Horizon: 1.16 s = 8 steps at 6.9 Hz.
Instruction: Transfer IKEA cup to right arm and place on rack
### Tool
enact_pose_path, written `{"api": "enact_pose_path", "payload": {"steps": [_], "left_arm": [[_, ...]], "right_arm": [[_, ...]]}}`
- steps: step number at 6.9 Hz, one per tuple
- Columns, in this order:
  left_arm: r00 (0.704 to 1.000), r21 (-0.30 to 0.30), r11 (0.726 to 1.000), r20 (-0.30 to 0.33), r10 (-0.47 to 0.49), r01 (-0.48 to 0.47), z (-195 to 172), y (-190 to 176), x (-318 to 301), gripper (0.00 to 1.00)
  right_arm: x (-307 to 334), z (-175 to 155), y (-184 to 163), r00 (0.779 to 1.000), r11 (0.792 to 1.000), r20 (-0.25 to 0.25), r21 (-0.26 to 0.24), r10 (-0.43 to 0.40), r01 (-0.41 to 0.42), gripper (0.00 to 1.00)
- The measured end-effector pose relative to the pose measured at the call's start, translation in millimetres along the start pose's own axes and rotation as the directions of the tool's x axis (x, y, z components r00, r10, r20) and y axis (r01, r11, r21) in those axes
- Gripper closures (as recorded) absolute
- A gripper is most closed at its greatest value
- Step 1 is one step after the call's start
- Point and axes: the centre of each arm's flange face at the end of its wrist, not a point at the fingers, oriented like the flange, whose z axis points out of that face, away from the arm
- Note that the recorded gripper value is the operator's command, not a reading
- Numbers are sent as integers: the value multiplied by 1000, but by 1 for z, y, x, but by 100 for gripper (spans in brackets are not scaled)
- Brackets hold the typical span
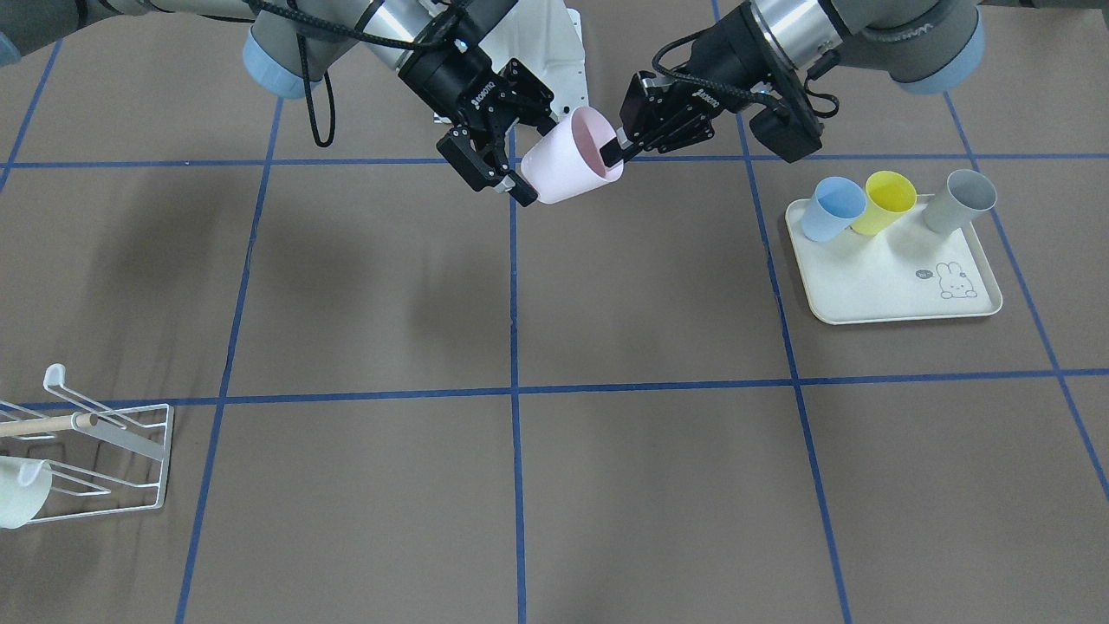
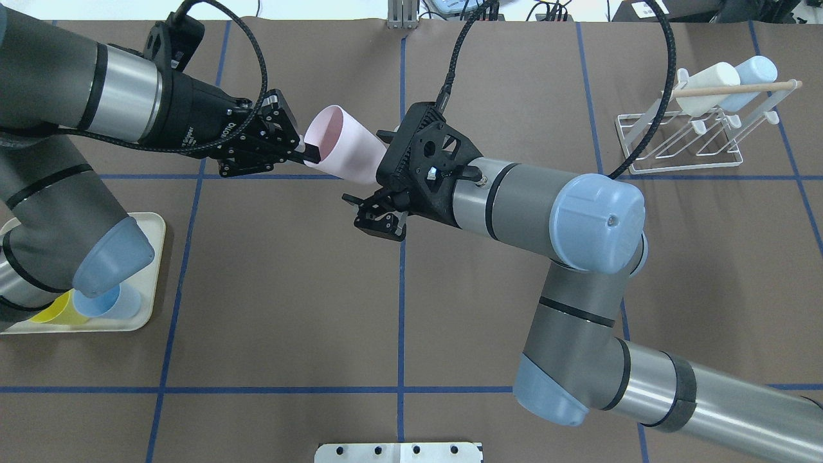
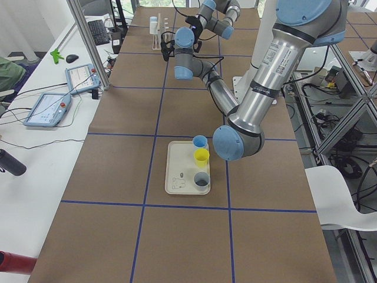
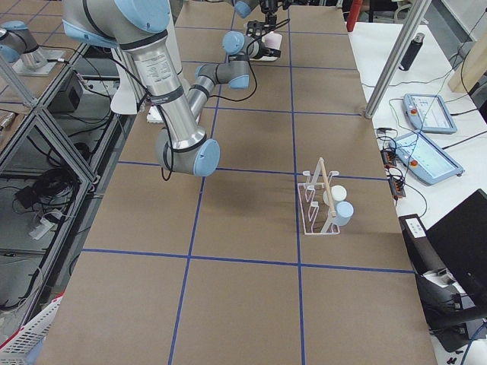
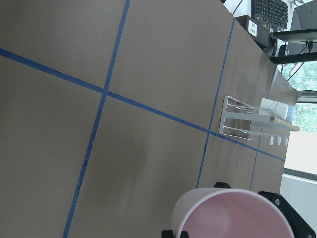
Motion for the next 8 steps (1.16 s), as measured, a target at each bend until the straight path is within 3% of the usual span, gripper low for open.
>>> {"api": "enact_pose_path", "payload": {"steps": [1, 2, 3, 4, 8], "left_arm": [[1000, 0, 1000, 0, 1, -1, 0, 0, 0, 100], [1000, -2, 1000, -1, 2, -2, 0, 0, 2, 100], [1000, -2, 1000, -4, 4, -4, 0, 0, 4, 93], [1000, -2, 1000, -8, 7, -7, 0, 1, 7, 1], [999, 1, 1000, -19, 31, -31, -4, 1, 11, 0]], "right_arm": [[1, 0, 0, 1000, 1000, -8, 1, -10, 10, 48], [1, 0, -1, 1000, 1000, -12, 1, -21, 21, 53], [2, 0, 0, 999, 1000, -14, 1, -29, 29, 60], [2, 0, -1, 999, 999, -14, 2, -33, 33, 62], [1, -1, -2, 999, 999, -10, 2, -32, 32, 68]]}}
